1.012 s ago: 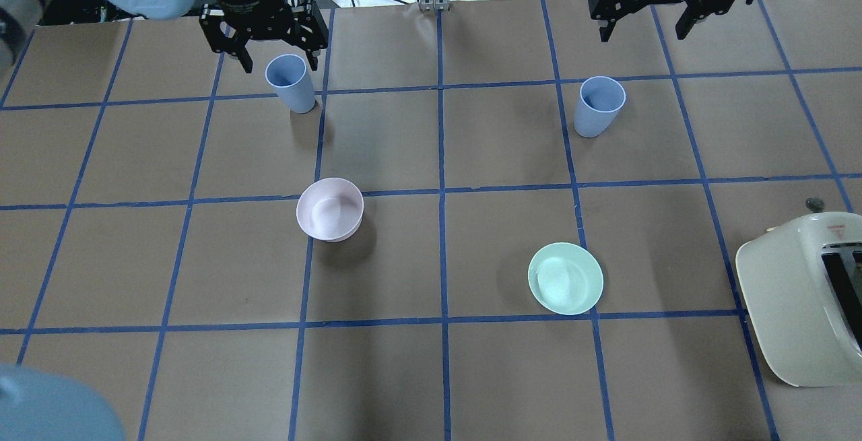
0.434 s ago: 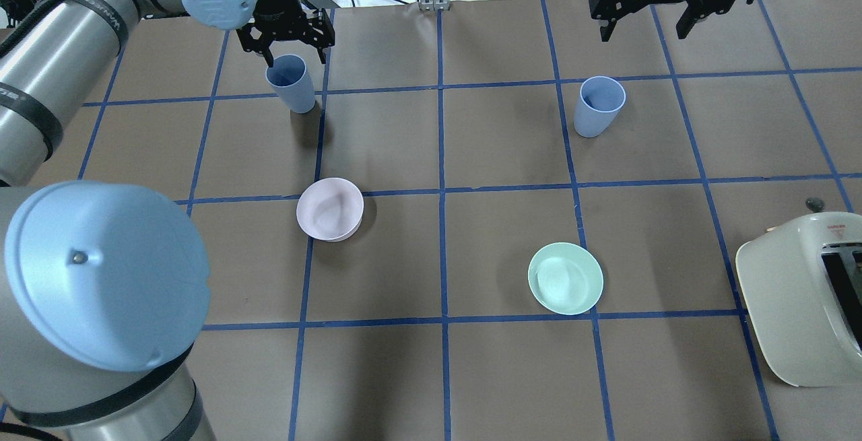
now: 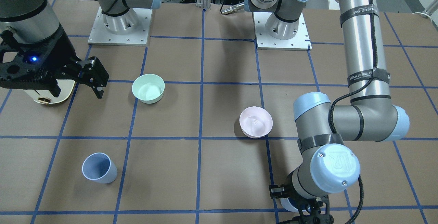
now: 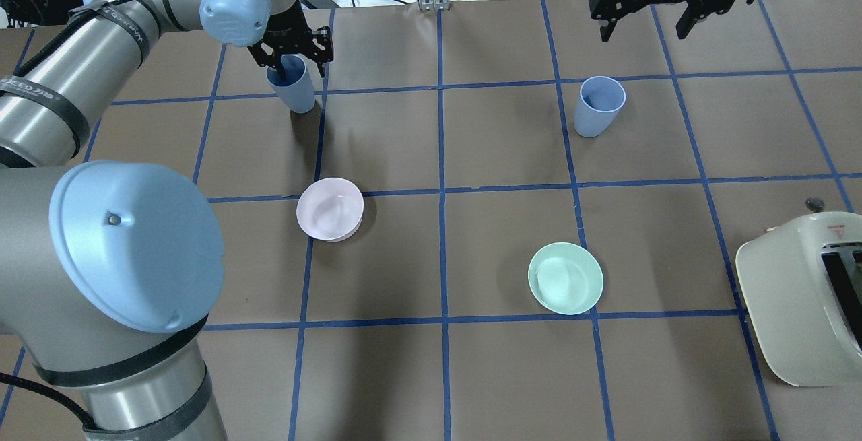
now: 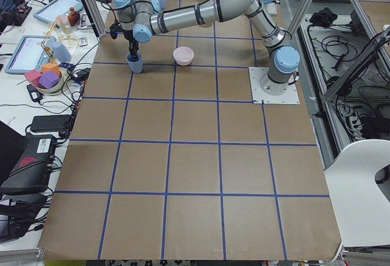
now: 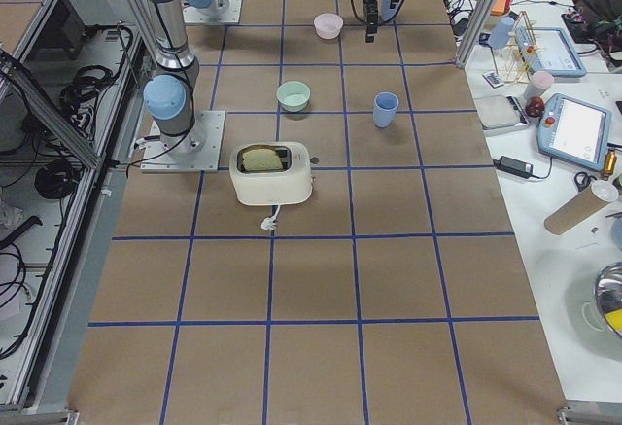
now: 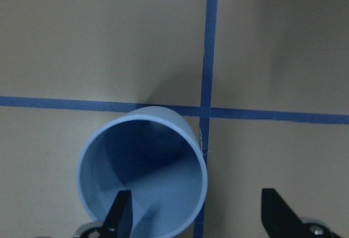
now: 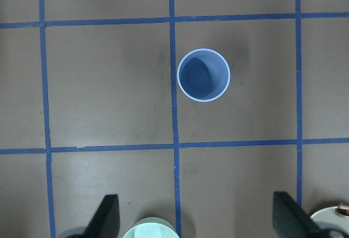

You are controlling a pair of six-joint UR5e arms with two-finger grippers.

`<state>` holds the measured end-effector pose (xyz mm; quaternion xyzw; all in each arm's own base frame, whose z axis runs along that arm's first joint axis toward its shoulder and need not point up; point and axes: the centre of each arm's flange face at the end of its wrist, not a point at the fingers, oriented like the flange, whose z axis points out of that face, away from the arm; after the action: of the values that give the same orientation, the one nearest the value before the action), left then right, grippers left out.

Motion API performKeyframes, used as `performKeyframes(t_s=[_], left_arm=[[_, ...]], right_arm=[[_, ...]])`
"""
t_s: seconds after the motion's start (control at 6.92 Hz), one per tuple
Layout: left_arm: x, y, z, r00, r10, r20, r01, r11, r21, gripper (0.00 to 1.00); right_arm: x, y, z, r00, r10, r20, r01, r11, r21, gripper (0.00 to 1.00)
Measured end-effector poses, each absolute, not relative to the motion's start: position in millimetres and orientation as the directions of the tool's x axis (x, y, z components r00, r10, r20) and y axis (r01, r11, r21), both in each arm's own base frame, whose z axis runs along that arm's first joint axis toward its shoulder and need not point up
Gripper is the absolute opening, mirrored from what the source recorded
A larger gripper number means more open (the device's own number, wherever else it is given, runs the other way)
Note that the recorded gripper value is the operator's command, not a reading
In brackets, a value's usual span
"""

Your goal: Stack blue cups with both arms

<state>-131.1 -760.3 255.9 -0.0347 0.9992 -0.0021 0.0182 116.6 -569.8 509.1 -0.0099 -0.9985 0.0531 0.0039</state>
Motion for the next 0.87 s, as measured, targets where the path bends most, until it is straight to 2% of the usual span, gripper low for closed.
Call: performKeyframes(t_s=[0.43, 0.72, 0.87], left_arm=[[-154.0, -755.0, 267.8, -0.998, -0.052, -0.036, -0.051, 0.998, -0.028, 0.00], [-244.7, -721.8, 302.9, -0.999, -0.017, -0.028, -0.015, 0.998, -0.058, 0.00], [-303.5, -699.5, 298.6, -0.999, -0.042, -0.018, -0.040, 0.997, -0.058, 0.00]], right_arm=[[117.0, -569.7, 509.1, -1.000, 0.020, 0.006, 0.019, 0.994, -0.106, 1.00], [117.4, -569.6, 509.1, -1.000, 0.019, 0.006, 0.018, 0.994, -0.106, 1.00], [117.3, -569.6, 509.0, -1.000, 0.019, 0.005, 0.018, 0.994, -0.106, 1.00]])
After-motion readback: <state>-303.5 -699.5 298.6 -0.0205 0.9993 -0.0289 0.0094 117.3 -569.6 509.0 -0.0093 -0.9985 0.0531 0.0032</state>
